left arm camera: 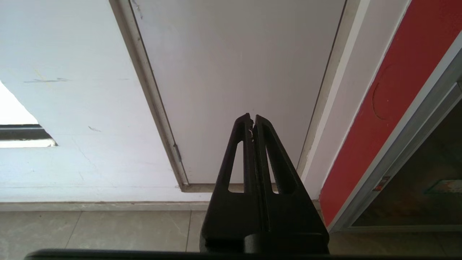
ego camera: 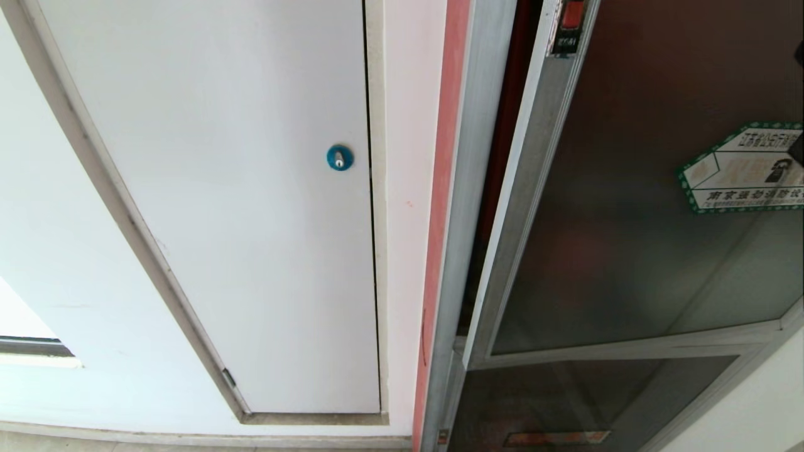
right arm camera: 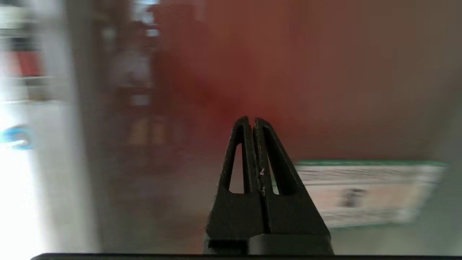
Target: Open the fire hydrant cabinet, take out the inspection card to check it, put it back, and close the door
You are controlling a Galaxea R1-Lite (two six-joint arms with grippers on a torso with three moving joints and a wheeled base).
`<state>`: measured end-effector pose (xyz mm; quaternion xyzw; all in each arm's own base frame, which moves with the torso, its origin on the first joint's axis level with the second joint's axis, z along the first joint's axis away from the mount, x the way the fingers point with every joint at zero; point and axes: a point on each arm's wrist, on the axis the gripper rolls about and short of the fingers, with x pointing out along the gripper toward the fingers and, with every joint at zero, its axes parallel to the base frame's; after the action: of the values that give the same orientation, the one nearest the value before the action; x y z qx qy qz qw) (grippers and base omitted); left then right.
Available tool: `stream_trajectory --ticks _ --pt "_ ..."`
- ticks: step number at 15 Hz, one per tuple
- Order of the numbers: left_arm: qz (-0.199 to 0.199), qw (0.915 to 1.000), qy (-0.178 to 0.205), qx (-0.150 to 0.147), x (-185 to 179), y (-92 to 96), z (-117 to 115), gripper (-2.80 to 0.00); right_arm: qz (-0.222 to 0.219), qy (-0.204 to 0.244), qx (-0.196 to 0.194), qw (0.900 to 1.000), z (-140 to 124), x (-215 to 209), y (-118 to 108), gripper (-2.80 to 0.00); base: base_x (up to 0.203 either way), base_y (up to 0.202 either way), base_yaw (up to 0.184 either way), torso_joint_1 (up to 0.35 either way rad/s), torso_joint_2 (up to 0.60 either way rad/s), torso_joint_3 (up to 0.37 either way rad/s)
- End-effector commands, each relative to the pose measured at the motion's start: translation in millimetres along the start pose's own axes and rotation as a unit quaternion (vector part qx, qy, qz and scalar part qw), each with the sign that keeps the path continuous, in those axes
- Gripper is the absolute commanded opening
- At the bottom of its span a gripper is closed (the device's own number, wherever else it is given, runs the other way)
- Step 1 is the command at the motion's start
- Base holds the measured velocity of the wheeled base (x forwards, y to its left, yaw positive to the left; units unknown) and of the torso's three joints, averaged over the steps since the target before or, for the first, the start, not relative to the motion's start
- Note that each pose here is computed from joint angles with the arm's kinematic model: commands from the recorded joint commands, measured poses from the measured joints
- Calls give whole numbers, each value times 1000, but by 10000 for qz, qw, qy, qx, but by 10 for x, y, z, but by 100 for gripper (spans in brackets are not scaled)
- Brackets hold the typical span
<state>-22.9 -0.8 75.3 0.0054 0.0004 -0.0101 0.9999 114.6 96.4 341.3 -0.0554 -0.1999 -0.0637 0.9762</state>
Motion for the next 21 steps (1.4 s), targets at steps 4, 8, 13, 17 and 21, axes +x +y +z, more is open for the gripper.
stream_trajectory --ticks 4,8,13,17,21 --pt "1 10000 3 -1 1 0 0 -280 -1488 -330 -109 9883 177 -212 -751 -280 0 0 0 0 0 0" --pt "1 10000 3 -1 1 0 0 -280 -2725 -408 -609 9594 339 -810 -1256 -280 0 0 0 0 0 0" --pt "1 10000 3 -1 1 0 0 -280 -3562 -81 -1293 9254 284 -1594 -1369 -280 0 0 0 0 0 0" --pt "1 10000 3 -1 1 0 0 -280 -3478 265 -1530 9246 -15 -2087 -1373 -280 0 0 0 0 0 0" --pt "1 10000 3 -1 1 0 0 -280 -3011 772 -1792 9334 -629 -2278 -1293 -280 0 0 0 0 0 0"
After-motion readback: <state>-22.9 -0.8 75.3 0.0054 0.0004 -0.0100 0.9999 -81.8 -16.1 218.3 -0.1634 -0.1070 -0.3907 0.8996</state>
